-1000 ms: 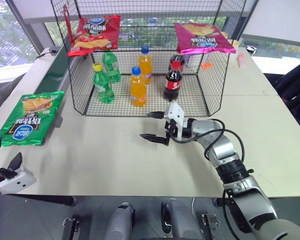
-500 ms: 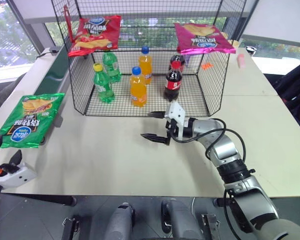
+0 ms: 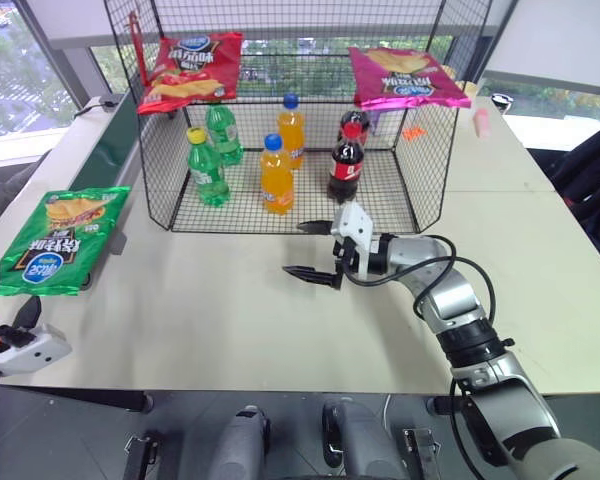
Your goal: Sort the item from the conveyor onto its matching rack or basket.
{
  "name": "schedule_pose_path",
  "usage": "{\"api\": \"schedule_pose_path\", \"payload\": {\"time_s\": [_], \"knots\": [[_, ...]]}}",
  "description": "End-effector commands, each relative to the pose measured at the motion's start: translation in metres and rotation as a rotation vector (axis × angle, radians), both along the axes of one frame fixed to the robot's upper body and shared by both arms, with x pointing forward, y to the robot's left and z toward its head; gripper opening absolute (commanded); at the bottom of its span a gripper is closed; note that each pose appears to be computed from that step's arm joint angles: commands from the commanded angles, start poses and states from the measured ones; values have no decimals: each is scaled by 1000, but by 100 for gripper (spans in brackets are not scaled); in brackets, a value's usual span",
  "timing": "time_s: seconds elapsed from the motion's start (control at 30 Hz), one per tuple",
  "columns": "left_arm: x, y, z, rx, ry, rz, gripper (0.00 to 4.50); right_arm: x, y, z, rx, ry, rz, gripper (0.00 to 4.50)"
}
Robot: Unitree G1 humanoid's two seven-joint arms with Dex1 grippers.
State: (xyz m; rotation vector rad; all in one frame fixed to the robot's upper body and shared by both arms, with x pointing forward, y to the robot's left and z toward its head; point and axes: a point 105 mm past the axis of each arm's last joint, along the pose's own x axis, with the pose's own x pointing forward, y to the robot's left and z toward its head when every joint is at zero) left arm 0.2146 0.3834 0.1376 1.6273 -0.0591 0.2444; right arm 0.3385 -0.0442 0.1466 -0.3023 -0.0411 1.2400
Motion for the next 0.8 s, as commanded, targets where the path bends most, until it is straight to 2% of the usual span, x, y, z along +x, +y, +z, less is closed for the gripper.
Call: {"api": "schedule_pose_path", "payload": {"time_s": [0.03,0.4,0.5,0.73,0.8], "knots": [[0,4,24,31,-81,3,446,-2,0,15,27,-48,8,450],[20,17,14,20,-42,23,446,-1,0,16,27,-55,9,450],[25,22,11,14,-31,33,370,1,0,18,28,-58,5,450],[33,30,1,-10,1,48,17,1,-2,18,28,-62,-10,450],[33,30,0,-12,1,45,4,1,-2,18,29,-63,-12,450]]}}
